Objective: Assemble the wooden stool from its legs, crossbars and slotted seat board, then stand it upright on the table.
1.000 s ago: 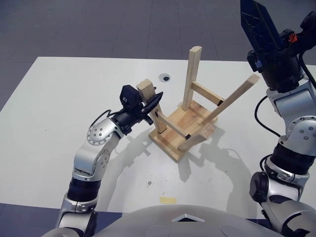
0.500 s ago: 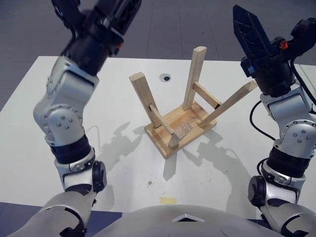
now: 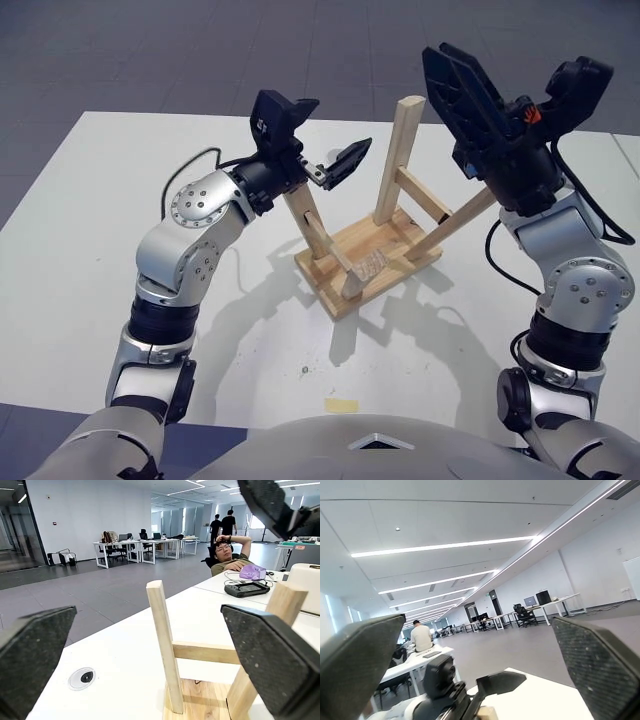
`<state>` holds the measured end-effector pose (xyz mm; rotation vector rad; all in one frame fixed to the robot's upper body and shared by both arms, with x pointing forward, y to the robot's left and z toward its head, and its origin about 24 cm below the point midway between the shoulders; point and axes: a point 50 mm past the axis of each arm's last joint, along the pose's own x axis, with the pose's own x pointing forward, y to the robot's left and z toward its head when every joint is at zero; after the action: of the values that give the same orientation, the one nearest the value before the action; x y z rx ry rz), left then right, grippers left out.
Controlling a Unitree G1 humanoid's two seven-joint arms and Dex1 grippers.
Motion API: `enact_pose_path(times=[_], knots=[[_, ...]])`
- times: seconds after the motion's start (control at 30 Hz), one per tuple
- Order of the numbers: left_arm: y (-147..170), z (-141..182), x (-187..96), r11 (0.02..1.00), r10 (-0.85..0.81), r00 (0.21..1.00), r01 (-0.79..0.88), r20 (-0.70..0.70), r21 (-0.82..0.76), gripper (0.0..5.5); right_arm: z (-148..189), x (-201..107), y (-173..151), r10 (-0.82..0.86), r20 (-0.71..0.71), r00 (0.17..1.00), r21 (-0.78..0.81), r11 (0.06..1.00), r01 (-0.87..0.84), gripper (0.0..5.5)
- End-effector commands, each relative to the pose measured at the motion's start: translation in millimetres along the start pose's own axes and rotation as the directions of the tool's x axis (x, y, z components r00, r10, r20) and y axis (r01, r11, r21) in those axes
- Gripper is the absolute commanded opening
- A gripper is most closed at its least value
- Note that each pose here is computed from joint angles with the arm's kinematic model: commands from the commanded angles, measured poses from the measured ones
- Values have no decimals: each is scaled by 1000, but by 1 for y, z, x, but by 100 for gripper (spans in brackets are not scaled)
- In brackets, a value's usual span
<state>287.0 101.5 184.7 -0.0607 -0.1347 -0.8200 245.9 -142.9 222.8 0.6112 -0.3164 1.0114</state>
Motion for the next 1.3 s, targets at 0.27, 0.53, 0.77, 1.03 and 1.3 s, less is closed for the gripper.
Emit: enact_pose_path(times=[0.27, 0.53, 0.77, 1.03, 1.3], knots=[[41, 78, -3, 960, 265, 914, -222, 306, -168, 537, -25, -44, 20, 97, -278, 956, 85, 993, -76, 540], [75, 54, -76, 939, 334, 942, -336, 35, 68, 537, -62, -132, 12, -102, -646, 757, 26, 987, 156, 540], [56, -6, -140, 999, 42, 910, -32, -413, 30, 537, -68, -225, -28, -476, -672, 567, -165, 843, 512, 540], [3, -55, -146, 917, -362, 681, 385, -637, -109, 537, -65, -157, -62, -403, -522, 752, -233, 915, 329, 540], [-20, -60, -102, 908, -388, 769, 413, -508, -68, 537, -85, -130, -62, -197, -634, 748, -159, 980, 123, 540]])
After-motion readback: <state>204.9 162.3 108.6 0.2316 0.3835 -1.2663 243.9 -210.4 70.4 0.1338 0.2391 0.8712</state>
